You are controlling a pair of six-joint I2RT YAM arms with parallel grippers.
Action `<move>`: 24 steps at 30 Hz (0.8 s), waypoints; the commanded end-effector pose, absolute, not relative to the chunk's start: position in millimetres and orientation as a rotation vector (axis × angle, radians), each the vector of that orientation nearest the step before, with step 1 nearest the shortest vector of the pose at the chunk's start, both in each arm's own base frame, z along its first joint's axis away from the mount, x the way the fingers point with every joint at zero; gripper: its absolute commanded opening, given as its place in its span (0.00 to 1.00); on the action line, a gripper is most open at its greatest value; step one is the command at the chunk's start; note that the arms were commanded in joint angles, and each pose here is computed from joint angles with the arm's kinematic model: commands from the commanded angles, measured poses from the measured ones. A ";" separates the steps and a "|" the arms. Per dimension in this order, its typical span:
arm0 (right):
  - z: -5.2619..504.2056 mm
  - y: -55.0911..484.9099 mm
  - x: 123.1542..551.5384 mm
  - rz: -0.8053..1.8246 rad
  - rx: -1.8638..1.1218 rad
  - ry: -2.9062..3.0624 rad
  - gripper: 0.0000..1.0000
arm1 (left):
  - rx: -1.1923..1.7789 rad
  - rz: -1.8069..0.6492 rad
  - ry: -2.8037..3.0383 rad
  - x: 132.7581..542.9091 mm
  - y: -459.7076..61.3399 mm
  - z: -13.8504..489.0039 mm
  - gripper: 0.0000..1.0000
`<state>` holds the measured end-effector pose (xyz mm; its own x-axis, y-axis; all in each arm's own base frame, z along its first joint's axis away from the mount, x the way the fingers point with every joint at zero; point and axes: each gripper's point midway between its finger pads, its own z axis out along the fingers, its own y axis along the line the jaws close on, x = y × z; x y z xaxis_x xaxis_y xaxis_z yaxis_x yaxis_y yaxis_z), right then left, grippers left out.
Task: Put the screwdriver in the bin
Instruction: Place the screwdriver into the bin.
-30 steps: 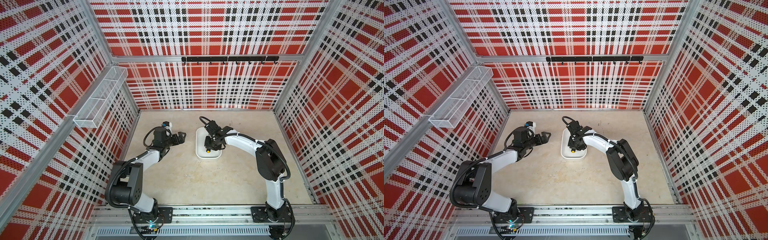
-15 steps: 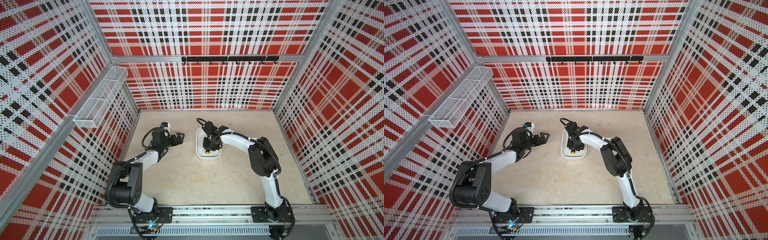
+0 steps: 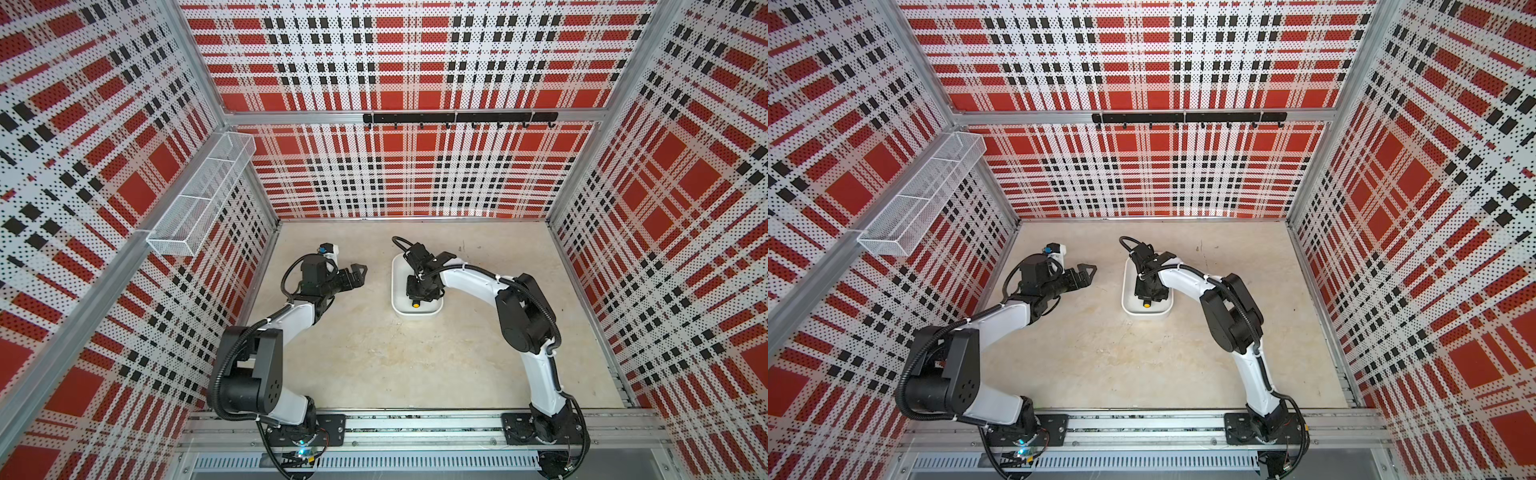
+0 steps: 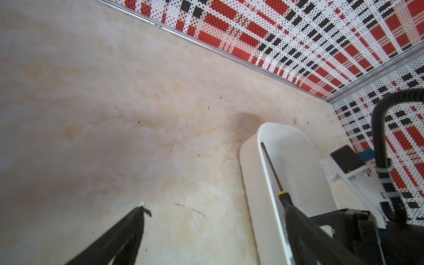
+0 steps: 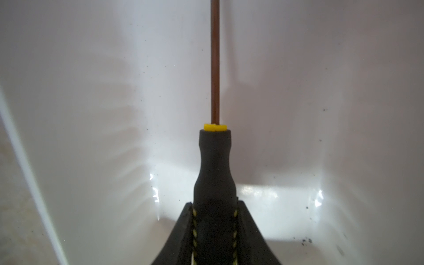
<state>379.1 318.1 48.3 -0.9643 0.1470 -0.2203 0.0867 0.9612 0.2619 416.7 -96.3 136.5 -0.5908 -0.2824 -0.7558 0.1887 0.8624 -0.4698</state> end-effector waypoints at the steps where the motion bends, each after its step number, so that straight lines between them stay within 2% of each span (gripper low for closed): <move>1: 39.9 314.6 376.9 0.323 0.162 2.879 0.35 | -0.058 -0.647 2.092 411.5 -95.5 143.4 0.98; 7: 44.2 314.3 376.2 0.324 0.147 2.872 0.47 | -0.064 -0.650 2.085 408.9 -95.0 149.4 0.98; 12: 59.3 311.0 376.9 0.325 0.143 2.845 0.49 | -0.070 -0.638 2.077 409.1 -93.2 152.9 0.98; 24: 134.1 307.8 370.2 0.433 0.002 2.719 0.56 | -0.089 -0.606 2.075 414.8 -88.1 153.5 0.98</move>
<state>376.5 311.3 109.9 -0.9390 0.0910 -0.3317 -0.0123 0.9549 0.2968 413.7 -92.7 150.2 -0.5648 -0.2892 -0.7729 0.1846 0.8686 -0.4599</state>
